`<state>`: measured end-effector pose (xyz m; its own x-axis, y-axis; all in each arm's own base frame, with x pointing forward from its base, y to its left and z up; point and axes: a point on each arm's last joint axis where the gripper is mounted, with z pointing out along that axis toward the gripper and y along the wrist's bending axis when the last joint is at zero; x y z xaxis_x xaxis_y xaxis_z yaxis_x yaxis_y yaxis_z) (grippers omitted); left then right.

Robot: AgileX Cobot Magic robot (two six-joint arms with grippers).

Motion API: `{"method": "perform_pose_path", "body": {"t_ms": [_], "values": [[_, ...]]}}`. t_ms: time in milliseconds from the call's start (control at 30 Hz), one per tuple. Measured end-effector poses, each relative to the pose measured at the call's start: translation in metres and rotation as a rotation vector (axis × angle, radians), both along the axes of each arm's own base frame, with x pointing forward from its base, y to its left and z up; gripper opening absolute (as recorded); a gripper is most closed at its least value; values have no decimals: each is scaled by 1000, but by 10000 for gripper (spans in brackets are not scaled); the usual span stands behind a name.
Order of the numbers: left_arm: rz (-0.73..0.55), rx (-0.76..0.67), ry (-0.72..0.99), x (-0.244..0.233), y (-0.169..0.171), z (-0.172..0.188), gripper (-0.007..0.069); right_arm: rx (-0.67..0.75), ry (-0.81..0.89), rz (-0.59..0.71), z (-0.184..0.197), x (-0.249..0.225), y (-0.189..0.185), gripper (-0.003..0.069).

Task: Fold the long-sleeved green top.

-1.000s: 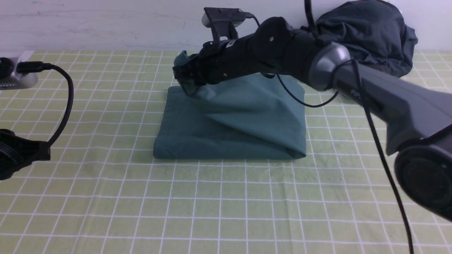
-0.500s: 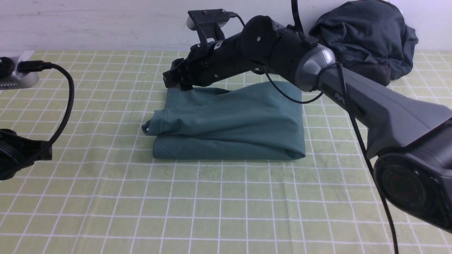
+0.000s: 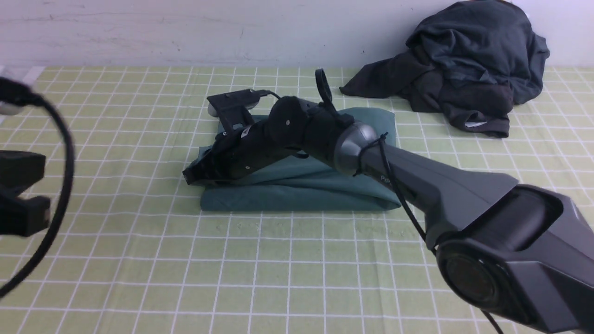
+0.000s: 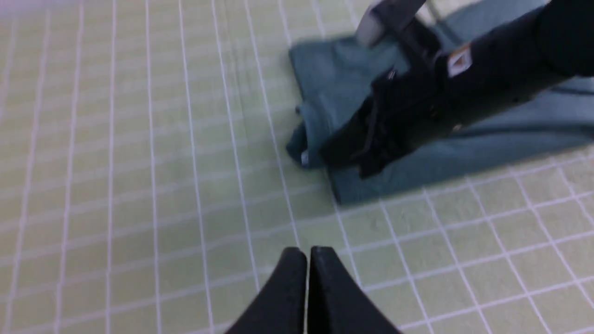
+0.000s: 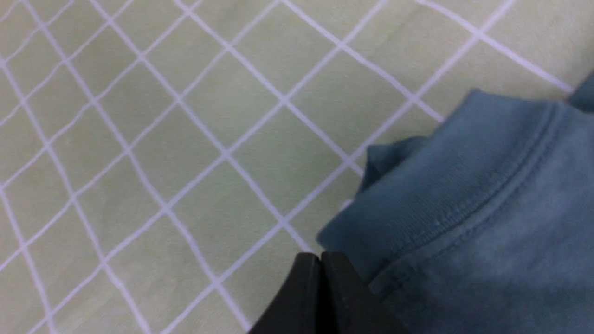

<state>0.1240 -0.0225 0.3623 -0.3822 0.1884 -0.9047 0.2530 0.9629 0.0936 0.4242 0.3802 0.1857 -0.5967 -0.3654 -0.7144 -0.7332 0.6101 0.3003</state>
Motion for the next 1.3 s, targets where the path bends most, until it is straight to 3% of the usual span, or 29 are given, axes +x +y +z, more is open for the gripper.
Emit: {"method": "perform_pose_path", "body": {"t_ms": [133, 233, 267, 367, 533, 700, 867, 1000, 1300], "values": [[-23, 35, -173, -34, 4, -10, -3, -71, -104, 63, 55, -10, -12, -11], [0, 33, -363, -59, 9, -33, -3, -165, -226, 75, 132, -26, -45, -11], [2, 33, -366, -59, 9, -37, -3, -175, -241, 69, 140, -28, -50, -11], [37, 30, -569, -75, 14, -56, -3, -258, -370, -26, 199, -48, -99, -11], [56, 105, -700, -83, 17, -88, -3, -340, -502, -163, 235, -93, -164, -11], [54, 115, -678, -80, 17, -102, 11, -364, -597, -191, 236, -149, -208, -11], [60, 83, -685, -81, 17, -101, 11, -202, -633, -271, 219, -211, -247, -11], [52, 55, -704, -81, 16, -99, 11, 32, -674, -343, 176, -278, -287, -11], [-28, 16, -718, -82, 13, -98, 11, 252, -683, -393, 84, -350, -331, -10]]}}
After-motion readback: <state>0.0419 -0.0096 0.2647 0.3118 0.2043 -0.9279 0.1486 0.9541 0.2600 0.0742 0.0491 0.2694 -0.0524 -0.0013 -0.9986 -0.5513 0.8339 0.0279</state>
